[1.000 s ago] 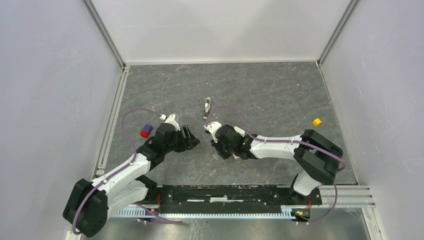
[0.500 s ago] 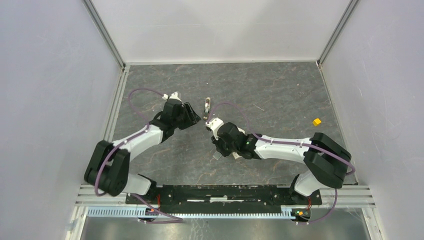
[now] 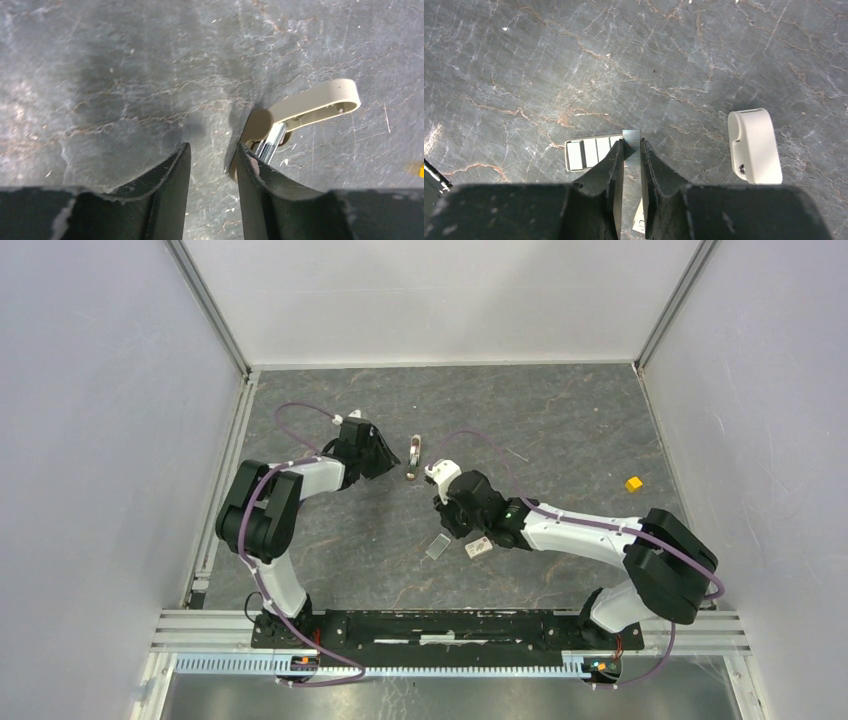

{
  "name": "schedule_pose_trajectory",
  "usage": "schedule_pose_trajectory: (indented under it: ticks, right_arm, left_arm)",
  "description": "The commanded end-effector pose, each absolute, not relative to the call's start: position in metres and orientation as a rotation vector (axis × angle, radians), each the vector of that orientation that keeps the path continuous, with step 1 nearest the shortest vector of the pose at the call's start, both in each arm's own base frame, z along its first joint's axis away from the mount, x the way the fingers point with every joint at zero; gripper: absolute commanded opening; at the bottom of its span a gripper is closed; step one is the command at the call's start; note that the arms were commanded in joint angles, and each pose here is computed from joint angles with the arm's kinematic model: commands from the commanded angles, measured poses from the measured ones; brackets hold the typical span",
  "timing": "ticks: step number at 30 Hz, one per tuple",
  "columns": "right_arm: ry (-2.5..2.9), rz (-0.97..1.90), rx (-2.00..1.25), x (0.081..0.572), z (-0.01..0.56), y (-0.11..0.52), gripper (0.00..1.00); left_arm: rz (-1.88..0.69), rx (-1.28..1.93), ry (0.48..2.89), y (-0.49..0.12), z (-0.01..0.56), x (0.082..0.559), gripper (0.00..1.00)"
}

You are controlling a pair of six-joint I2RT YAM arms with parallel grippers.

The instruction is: Load the staples into the stapler

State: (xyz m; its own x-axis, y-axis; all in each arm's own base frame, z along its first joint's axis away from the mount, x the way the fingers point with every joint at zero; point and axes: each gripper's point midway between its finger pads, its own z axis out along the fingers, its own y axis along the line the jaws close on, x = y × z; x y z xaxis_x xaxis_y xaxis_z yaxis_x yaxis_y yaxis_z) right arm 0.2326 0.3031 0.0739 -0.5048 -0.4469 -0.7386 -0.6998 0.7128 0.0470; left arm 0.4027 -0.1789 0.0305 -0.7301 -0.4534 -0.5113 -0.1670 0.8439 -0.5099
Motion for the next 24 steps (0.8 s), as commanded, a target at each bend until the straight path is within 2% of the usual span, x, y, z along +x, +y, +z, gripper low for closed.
schedule_pose_trajectory:
  ticks: [1,8,17,24]
  right_arm:
    - [2.128,0.451,-0.819,0.248,0.097,0.299,0.2]
    - [2.117,0.457,-0.759,0.268,0.106,0.29,0.2]
    - [2.097,0.454,-0.696,0.297,0.119,0.288,0.21]
    - [2.08,0.45,-0.668,0.318,0.13,0.296,0.21]
  left_arm:
    - [-0.672,-0.442,2.323,-0.195,0.041,0.421,0.44]
    - [-0.722,-0.452,2.365,-0.205,0.022,0.419,0.4]
    - [-0.833,-0.421,2.361,-0.233,0.029,0.403,0.32]
    - [-0.888,-0.43,2.364,-0.244,0.03,0.391,0.29]
